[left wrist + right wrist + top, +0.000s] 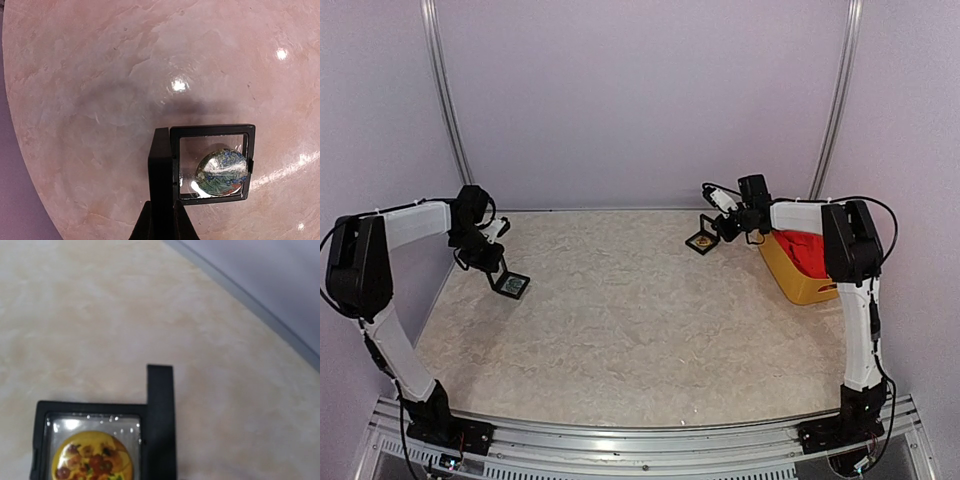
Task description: Pin the brooch onto the clothing
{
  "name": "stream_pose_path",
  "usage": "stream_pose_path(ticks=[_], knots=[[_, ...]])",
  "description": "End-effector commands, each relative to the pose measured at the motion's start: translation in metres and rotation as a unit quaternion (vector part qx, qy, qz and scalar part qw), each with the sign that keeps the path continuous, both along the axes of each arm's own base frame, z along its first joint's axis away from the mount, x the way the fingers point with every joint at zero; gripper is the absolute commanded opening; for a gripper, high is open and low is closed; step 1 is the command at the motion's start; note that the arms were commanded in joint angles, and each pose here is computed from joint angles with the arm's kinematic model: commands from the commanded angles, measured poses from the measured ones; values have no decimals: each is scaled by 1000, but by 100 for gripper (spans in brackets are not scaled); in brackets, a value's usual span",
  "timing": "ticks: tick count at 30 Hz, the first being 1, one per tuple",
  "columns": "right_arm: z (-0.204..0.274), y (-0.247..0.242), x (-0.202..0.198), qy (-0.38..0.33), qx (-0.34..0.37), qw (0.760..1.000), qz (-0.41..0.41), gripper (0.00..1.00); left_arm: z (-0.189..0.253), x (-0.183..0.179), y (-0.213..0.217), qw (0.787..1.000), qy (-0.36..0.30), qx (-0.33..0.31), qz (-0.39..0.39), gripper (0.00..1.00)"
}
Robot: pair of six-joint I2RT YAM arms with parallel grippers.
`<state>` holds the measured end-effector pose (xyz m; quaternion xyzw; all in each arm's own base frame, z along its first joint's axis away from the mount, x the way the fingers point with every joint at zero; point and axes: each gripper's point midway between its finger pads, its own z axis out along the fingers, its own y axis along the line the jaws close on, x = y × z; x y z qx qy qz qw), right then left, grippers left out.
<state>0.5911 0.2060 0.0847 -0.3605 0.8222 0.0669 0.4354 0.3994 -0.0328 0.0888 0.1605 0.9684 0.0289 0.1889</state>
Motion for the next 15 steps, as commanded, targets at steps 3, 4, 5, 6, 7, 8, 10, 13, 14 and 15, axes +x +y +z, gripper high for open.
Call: stream_pose_path(ticks=[3, 4, 5, 6, 7, 8, 10, 13, 14, 15], knots=[[7, -20, 28, -23, -1, 999, -42, 0, 8, 15, 39, 999, -16, 4, 50, 0], [7, -22, 30, -25, -1, 999, -44, 0, 7, 16, 52, 998, -17, 5, 67, 0], [7, -25, 32, -28, -2, 998, -48, 0, 7, 16, 59, 997, -16, 8, 76, 0], [8, -26, 34, -30, -3, 998, -51, 0, 6, 17, 66, 996, -16, 13, 84, 0], [8, -28, 35, -33, -6, 998, -54, 0, 4, 18, 74, 995, -14, 20, 94, 0], [8, -29, 37, -35, -8, 998, -56, 0, 2, 18, 79, 995, -13, 25, 100, 0], [10, -31, 38, -40, -9, 998, -56, 0, 0, 20, 89, 993, -14, 25, 112, 0], [9, -31, 39, -41, -10, 998, -53, 0, -2, 21, 101, 991, -17, 32, 126, 0], [10, -31, 40, -41, -10, 998, -51, 0, -2, 22, 105, 991, -19, 33, 131, 0], [11, -31, 40, -42, -10, 998, -50, 0, -3, 22, 110, 990, -20, 34, 136, 0]])
